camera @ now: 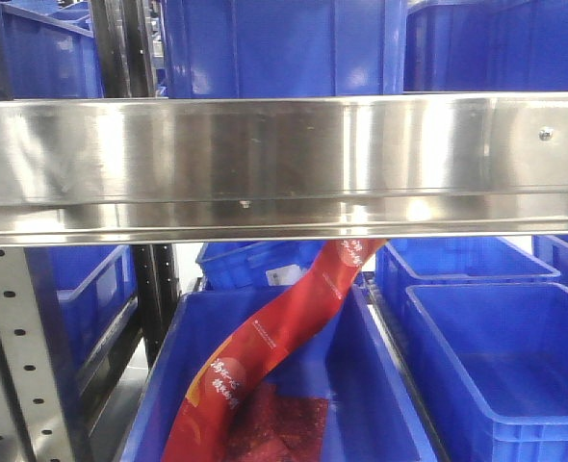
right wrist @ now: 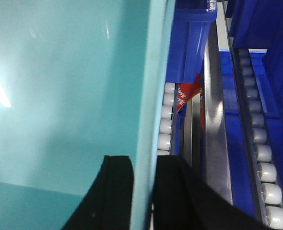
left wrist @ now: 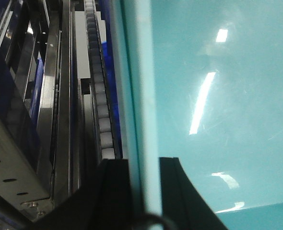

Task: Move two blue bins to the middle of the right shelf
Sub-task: 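Raise the teal bin with both grippers above the upper shelf rail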

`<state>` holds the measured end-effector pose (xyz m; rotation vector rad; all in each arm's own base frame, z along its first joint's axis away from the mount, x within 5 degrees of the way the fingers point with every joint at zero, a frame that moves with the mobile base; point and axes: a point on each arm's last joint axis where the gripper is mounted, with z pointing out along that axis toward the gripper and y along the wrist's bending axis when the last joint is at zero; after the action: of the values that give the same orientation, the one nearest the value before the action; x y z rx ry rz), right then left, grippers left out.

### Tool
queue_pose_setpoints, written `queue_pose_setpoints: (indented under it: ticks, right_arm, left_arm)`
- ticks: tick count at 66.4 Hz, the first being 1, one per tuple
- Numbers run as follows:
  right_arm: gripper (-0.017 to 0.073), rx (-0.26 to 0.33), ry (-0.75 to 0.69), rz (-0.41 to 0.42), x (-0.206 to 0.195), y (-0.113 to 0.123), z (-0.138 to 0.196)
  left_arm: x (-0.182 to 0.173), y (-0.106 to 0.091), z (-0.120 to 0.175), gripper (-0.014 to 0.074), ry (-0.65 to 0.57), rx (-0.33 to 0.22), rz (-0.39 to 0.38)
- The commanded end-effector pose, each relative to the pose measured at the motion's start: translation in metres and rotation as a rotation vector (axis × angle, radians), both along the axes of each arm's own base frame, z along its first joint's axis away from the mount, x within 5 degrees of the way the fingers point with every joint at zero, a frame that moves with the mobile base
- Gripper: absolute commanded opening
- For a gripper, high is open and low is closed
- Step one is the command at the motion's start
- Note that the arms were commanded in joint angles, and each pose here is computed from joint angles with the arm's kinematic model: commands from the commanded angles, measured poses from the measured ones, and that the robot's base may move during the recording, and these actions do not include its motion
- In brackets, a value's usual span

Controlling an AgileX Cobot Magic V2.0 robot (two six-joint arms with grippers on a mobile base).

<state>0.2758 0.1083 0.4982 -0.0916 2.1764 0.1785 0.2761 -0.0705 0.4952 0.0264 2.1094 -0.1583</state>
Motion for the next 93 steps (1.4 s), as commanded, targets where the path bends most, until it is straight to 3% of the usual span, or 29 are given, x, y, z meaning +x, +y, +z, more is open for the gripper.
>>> queue_pose_setpoints:
  ticks: [1, 93]
  right_arm:
    - [-0.0165, -0.01, -0.098, -0.005, -0.0065, -0.0073, 0.0163]
    - [-0.0165, -0.005, -0.115, -0.002, -0.0057, -0.0068, 0.0178]
  left_arm:
    - [-0.0038, 0.0048, 0.0182, -0.0111, -0.136, 0.016, 0.006]
    - [-0.0035, 0.0046, 0.019, -0.0111, -0.145, 0.014, 0.005]
